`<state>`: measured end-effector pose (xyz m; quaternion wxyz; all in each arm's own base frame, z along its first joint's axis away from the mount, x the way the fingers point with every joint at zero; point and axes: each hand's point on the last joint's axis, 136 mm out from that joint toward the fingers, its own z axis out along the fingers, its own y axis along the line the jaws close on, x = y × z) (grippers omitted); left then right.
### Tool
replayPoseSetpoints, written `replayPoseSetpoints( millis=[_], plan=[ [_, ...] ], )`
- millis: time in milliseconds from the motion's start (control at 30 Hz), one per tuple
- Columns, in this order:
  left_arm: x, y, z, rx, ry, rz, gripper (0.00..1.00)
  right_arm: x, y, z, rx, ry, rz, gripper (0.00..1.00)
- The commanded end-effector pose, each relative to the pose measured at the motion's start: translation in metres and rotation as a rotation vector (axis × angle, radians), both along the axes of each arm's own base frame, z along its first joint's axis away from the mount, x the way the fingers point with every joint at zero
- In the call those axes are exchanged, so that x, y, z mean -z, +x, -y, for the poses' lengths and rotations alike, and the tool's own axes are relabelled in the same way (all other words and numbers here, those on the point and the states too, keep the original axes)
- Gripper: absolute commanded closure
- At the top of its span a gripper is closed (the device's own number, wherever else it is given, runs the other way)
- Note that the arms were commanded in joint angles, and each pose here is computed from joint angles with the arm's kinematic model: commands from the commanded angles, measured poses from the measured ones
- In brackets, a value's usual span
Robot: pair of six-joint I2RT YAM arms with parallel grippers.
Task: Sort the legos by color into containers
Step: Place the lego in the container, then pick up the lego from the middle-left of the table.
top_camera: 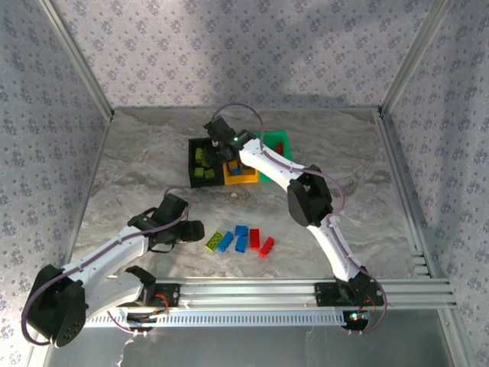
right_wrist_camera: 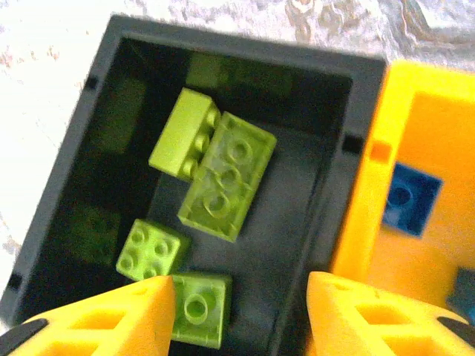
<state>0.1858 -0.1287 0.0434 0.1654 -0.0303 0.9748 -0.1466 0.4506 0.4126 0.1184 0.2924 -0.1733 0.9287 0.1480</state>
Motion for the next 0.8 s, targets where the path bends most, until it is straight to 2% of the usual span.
replayPoseSetpoints(
  millis=[0, 433, 767],
  plan=[
    [-0.003, -0.001, 0.009, 0.03, -0.044, 0.004, 0.27, -0.034, -0.019, 0.005, -0.022, 0.019, 0.039, 0.48],
    [-0.012, -0.005, 0.033, 0.18, -0.12, 0.013, 0.28, -0.046, -0.075, 0.056, -0.002, 0.002, 0.078, 0.47],
    [-0.002, -0.011, 0.046, 0.279, -0.016, -0.022, 0.29, -0.03, -0.102, 0.095, 0.046, -0.042, 0.06, 0.47]
  ],
)
